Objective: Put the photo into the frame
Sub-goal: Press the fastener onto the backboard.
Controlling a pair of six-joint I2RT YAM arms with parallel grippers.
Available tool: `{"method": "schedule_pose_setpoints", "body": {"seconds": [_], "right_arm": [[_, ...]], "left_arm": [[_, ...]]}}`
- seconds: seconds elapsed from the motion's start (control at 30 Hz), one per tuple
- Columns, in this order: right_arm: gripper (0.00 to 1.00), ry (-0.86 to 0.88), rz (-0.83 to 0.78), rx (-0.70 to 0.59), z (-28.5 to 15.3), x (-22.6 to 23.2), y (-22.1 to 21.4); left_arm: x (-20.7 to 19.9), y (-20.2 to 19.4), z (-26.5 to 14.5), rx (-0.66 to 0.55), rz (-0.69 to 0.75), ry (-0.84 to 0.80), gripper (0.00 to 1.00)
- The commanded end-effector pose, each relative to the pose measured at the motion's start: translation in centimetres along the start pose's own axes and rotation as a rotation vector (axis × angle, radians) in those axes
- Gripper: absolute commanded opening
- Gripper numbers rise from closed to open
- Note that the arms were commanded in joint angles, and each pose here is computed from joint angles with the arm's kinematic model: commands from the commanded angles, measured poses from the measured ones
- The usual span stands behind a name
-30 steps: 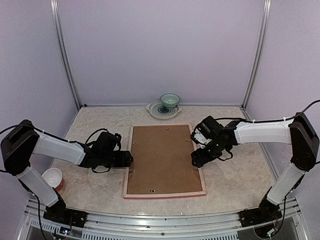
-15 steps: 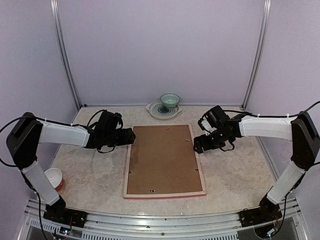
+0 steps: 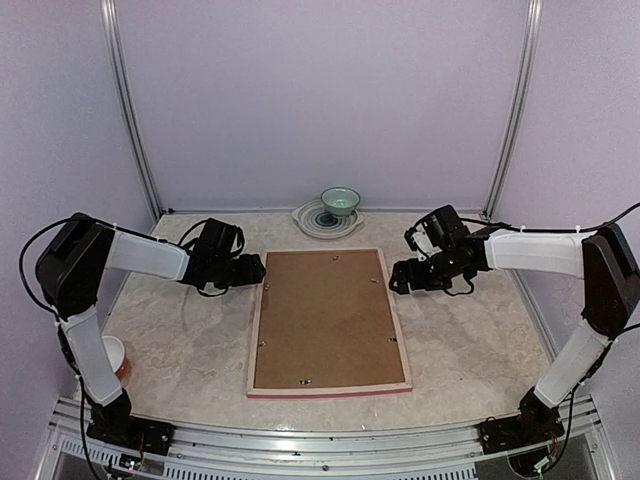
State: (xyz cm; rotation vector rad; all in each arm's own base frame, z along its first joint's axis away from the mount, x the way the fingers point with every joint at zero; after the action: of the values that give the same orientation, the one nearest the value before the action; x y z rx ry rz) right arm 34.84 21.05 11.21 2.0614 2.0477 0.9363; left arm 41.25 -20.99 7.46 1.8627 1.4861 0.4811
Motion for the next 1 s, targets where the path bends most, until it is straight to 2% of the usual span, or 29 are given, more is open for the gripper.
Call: {"method": "schedule_pose_setpoints", "body": {"seconds": [0.0, 0.13, 0.97], "right_arm": [[0.91, 0.021, 0.016, -0.003, -0.1, -0.2, 0.0], [0.9, 0.013, 0.013, 0.001, -0.2, -0.4, -0.2], [0.89, 0.023, 0.039, 0.024, 0.3, -0.6, -0.9]], "left_arm": [[-0.1, -0.1, 1.3, 0.007, 0.016, -0.041, 0.76], [-0.8, -0.7, 1.6, 0.022, 0.019, -0.094, 0.73], [-0.7, -2.5, 2.4, 0.074, 0.06, -0.072, 0.64]]}}
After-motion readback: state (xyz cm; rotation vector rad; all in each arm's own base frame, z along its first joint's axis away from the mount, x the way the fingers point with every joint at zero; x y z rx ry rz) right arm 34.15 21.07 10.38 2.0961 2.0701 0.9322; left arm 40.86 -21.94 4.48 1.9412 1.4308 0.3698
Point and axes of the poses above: each gripper's point midway between its finger pads, its own z axis out along the fingers, its own x axis along the line the jaws close on, y = z × x, the point moved 2 cm from there along -z, back along the fingers, and after that the axes turned 14 degrees about z, right-handed, at the moved point
